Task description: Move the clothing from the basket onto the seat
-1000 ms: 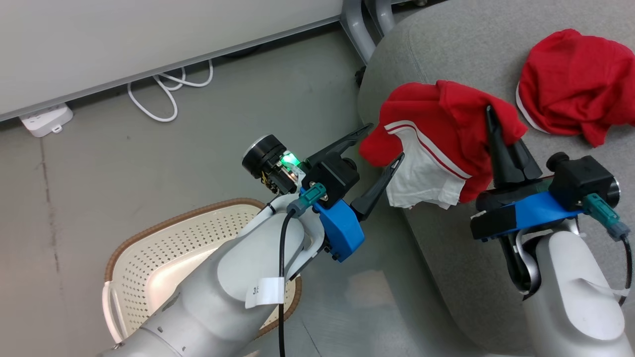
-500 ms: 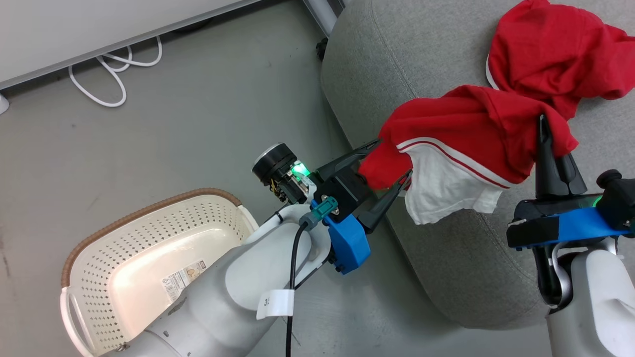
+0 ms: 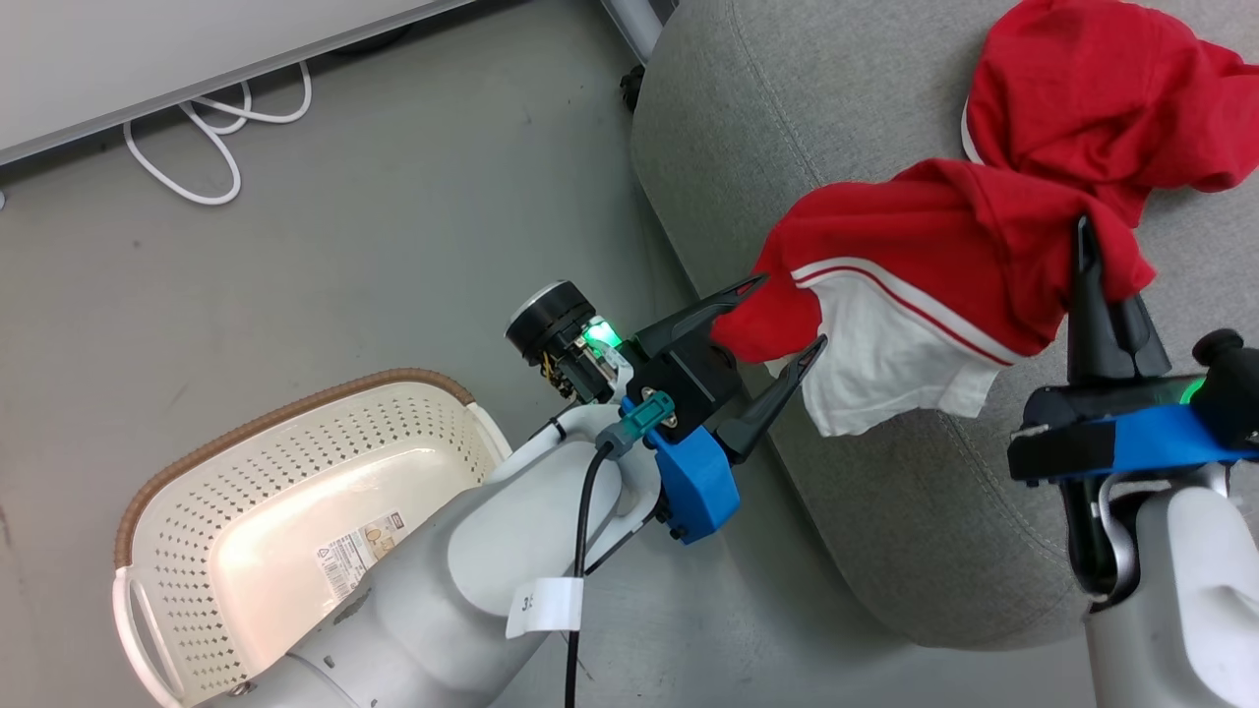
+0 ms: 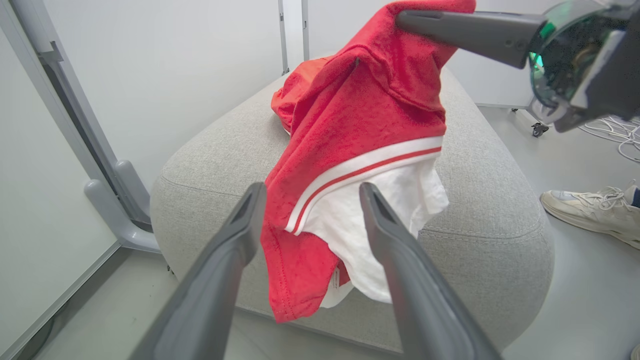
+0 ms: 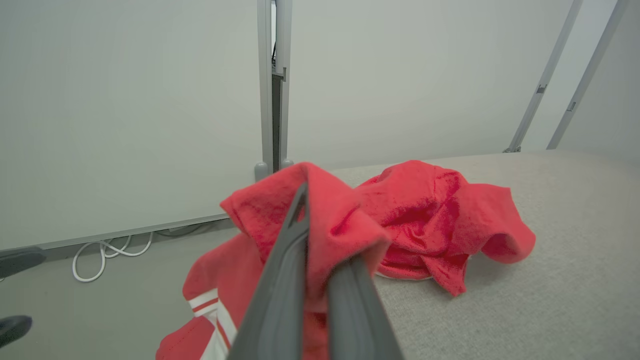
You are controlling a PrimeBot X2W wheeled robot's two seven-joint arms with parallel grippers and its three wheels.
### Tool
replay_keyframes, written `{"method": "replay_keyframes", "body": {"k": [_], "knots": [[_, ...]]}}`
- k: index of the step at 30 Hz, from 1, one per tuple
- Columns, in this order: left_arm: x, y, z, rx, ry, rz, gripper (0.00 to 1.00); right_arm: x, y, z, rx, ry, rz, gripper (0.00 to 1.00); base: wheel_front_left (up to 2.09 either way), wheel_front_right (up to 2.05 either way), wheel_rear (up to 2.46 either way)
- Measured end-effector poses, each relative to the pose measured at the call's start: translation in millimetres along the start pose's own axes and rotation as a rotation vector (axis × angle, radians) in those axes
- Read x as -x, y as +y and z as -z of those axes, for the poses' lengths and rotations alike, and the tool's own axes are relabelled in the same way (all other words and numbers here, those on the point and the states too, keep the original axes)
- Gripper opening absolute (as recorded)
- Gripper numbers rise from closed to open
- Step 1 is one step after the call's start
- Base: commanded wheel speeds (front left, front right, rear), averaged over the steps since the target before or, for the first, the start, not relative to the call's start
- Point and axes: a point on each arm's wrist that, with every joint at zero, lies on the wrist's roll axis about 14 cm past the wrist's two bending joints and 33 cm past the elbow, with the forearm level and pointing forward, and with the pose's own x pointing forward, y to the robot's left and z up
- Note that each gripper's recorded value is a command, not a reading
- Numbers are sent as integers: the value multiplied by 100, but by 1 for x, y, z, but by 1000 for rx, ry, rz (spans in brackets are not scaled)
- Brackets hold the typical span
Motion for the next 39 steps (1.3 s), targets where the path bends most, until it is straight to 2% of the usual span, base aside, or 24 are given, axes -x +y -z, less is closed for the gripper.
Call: {"method": "replay_keyframes", "body": {"k": [8,14,17,20,24,27,30,34,39], "knots": [[1,10,3,8,-10,-17,100,-37,0,-50,33,-156,-17,0,0,0,0],[2,27,11,16,-16,-38,100,-79,-18,-108,117,-324,3,0,0,0,0],[3,40,21,15,-10,-51,100,-98,-35,-141,183,-409,33,0,0,0,0],[4,53,32,20,-5,-64,100,-113,-64,-171,238,-487,109,0,0,0,0],[3,66,49,35,4,-76,100,-127,-103,-188,296,-516,205,0,0,0,0],[2,73,62,48,8,-76,100,-135,-123,-185,350,-496,248,0,0,0,0],[0,78,74,65,12,-74,100,-143,-135,-162,384,-432,275,0,0,0,0],[0,81,92,88,21,-73,100,-151,-140,-112,413,-306,279,0,0,0,0],[0,84,106,102,29,-71,100,-146,-146,-48,384,-154,303,0,0,0,0]]}}
